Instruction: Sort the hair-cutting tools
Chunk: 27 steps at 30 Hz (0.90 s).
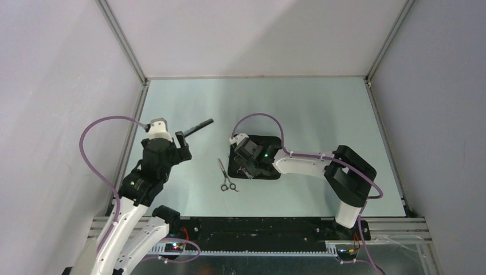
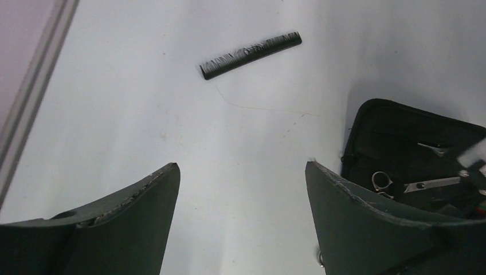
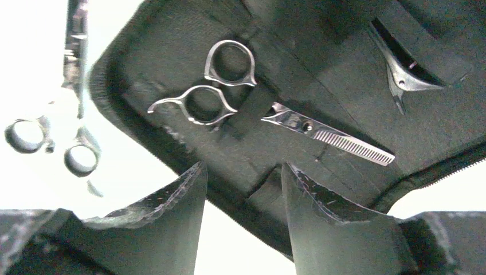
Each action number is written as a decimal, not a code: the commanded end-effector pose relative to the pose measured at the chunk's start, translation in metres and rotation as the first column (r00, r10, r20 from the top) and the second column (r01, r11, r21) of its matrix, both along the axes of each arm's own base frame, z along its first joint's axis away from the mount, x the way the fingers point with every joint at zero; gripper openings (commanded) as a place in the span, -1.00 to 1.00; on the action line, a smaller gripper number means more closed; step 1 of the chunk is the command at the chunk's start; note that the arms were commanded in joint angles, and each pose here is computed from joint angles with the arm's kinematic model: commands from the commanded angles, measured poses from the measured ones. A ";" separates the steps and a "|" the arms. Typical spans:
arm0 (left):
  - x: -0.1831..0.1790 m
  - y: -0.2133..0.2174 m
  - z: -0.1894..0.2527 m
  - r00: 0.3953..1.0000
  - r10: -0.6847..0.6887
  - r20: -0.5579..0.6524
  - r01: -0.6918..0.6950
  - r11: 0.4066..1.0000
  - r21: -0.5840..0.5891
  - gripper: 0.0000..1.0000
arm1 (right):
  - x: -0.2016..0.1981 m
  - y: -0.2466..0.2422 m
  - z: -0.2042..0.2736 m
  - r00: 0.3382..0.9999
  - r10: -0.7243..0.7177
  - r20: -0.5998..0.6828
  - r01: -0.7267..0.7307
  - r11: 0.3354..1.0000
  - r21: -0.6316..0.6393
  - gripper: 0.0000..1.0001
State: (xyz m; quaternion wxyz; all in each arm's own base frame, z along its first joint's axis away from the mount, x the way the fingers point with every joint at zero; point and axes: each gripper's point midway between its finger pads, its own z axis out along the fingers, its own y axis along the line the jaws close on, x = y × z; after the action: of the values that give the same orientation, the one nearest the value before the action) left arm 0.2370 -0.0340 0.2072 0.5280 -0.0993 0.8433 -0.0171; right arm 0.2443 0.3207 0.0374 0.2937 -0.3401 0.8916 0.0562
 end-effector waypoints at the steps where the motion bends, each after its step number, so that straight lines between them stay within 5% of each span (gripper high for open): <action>1: -0.005 0.024 0.017 0.997 0.067 0.046 -0.070 0.994 0.086 0.73 | -0.007 0.033 0.053 1.000 0.016 0.015 -0.018 0.988 0.151 0.13; 9: -0.011 0.053 0.020 0.966 0.225 0.125 -0.238 0.966 0.100 0.73 | 0.005 0.108 0.069 0.999 0.021 -0.029 -0.012 0.965 0.262 0.02; 27: -0.010 0.054 0.022 0.964 0.221 0.146 -0.238 0.966 0.106 0.73 | -0.009 0.128 0.003 0.968 -0.108 -0.226 0.129 0.988 0.082 -0.30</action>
State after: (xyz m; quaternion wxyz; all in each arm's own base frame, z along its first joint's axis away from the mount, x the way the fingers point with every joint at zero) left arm 0.2241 0.0169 0.2213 0.5702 -0.1564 0.8017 0.0874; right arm 0.2383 0.4457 0.0389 0.2224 -0.2808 0.9254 0.1238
